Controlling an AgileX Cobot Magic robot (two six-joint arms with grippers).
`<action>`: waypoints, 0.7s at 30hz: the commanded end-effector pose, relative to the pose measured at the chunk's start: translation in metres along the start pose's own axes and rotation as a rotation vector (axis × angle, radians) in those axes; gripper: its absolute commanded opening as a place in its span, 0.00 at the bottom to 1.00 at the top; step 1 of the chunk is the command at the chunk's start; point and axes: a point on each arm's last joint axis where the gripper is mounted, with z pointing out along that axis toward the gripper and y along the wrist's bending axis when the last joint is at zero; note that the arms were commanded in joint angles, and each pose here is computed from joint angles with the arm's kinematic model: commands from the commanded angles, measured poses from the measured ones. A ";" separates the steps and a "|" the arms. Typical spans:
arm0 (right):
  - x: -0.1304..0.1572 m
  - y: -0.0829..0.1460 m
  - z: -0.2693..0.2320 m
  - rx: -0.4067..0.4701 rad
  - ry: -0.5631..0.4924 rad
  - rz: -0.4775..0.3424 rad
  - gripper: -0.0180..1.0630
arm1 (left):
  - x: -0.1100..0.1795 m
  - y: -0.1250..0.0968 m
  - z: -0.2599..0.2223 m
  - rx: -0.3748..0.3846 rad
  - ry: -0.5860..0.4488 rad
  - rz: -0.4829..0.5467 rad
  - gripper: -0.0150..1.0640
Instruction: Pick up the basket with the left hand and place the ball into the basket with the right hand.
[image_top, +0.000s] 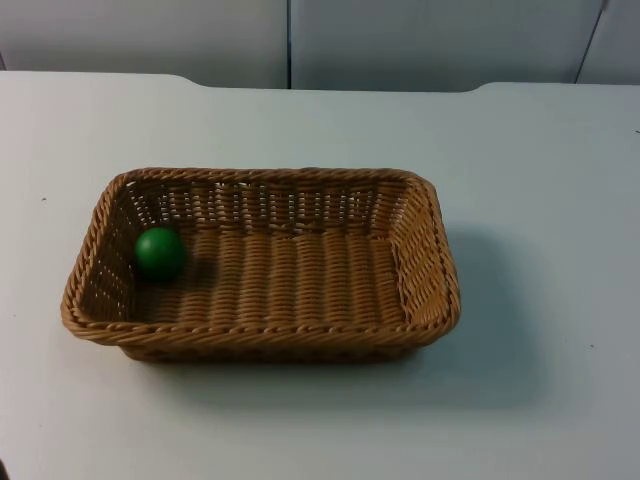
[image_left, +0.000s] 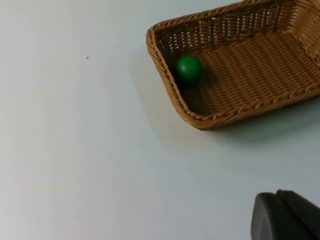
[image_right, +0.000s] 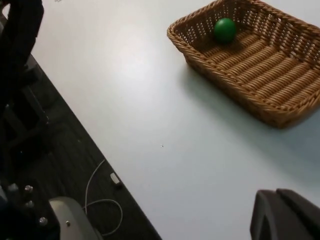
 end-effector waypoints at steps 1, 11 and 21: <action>0.002 0.000 -0.001 -0.008 -0.012 -0.008 0.01 | 0.004 -0.001 0.000 0.010 -0.034 0.004 0.01; 0.003 -0.006 -0.004 0.062 -0.048 -0.042 0.01 | 0.014 -0.004 -0.013 -0.013 -0.132 0.030 0.01; 0.004 -0.004 -0.006 0.290 -0.052 0.085 0.01 | 0.019 -0.004 -0.019 -0.030 -0.175 0.045 0.01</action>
